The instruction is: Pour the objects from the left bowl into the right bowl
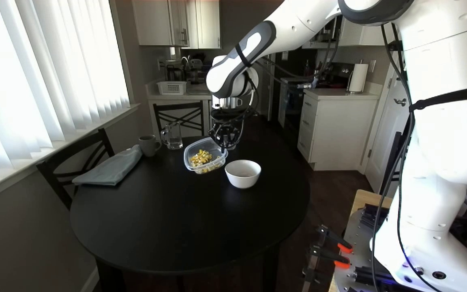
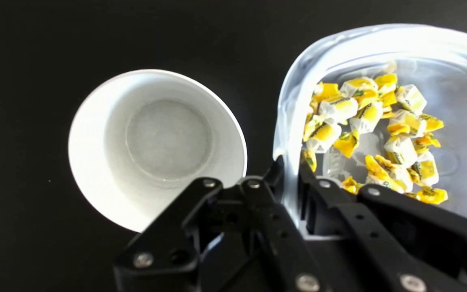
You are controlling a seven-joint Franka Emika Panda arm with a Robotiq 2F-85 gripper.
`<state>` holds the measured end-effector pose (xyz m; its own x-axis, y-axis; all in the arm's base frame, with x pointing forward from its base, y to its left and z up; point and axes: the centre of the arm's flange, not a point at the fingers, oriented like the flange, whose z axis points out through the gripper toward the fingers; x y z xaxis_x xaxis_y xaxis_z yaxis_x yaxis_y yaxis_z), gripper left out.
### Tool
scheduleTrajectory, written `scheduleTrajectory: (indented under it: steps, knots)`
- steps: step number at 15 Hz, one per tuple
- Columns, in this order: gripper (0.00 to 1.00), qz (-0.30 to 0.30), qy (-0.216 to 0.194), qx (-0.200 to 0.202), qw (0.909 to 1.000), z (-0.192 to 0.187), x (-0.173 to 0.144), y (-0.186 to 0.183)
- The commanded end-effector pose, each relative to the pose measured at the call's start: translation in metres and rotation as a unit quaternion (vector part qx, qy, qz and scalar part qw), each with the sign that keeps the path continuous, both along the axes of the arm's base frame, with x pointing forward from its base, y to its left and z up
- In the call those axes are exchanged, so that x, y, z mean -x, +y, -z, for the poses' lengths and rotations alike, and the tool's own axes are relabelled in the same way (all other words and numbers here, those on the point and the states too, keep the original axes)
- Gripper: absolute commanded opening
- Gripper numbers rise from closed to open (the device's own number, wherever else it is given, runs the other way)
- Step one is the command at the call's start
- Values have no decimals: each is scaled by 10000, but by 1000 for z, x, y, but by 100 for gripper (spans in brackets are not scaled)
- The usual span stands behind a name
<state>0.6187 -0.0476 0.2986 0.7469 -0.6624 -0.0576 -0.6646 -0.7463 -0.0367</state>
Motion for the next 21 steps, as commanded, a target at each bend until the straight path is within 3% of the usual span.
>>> scheduleTrajectory:
  steps: [1,6,10,14,21]
  knots:
    - [1,605,-176,166,9979,-12,26,-8]
    - [1,1487,-298,803,9852,-21,38,-26]
    - [1,2100,-259,1481,9661,-29,48,-38]
    - [1,2564,-102,2180,9416,-27,50,-43]
    - [1,3097,341,3363,8887,-19,59,-33]
